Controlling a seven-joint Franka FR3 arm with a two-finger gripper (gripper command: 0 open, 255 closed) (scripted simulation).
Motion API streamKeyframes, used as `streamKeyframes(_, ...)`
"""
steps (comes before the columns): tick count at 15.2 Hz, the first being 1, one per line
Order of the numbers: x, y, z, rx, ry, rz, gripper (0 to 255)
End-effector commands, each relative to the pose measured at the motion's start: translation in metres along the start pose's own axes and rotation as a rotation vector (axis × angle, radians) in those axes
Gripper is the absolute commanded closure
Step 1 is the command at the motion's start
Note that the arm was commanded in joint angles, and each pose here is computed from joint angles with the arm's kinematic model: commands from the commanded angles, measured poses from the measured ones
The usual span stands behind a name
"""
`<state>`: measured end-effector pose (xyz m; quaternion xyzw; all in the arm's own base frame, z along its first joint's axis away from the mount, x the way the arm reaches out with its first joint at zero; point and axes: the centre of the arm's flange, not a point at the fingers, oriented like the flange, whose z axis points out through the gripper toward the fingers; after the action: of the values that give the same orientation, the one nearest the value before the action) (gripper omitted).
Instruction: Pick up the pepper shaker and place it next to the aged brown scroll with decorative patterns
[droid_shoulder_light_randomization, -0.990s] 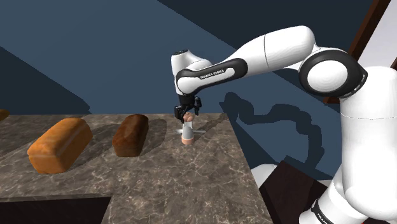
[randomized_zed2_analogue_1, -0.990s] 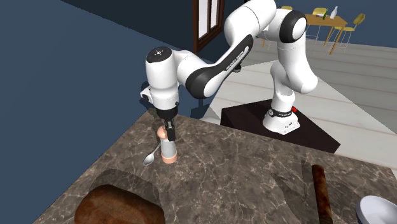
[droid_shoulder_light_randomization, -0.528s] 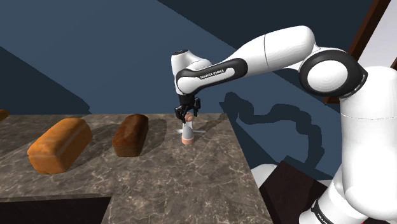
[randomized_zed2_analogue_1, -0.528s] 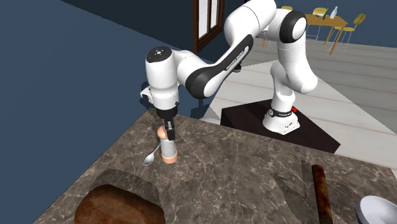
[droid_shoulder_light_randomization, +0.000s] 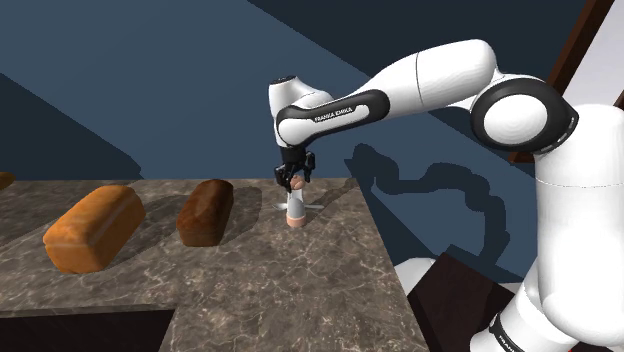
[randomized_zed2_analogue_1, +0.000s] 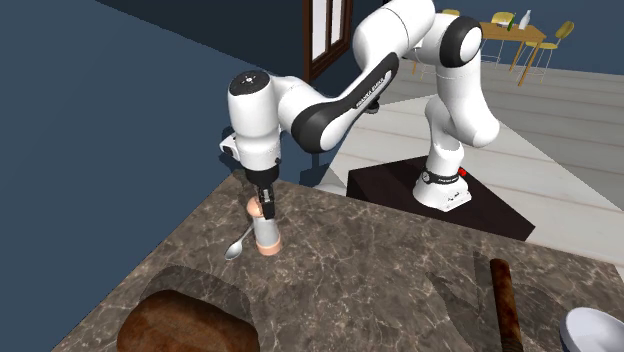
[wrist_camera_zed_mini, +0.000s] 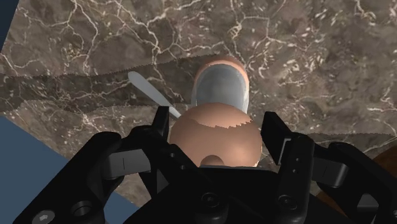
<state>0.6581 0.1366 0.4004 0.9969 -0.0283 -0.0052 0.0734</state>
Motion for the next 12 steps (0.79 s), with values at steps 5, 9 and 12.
streamKeyframes(5,-0.001,0.005,-0.031,0.0,0.0,0.0,255)
streamKeyframes(9,-0.001,0.008,-0.051,0.0,0.0,0.0,255)
streamKeyframes(12,-0.001,0.01,-0.067,0.0,0.0,0.0,255)
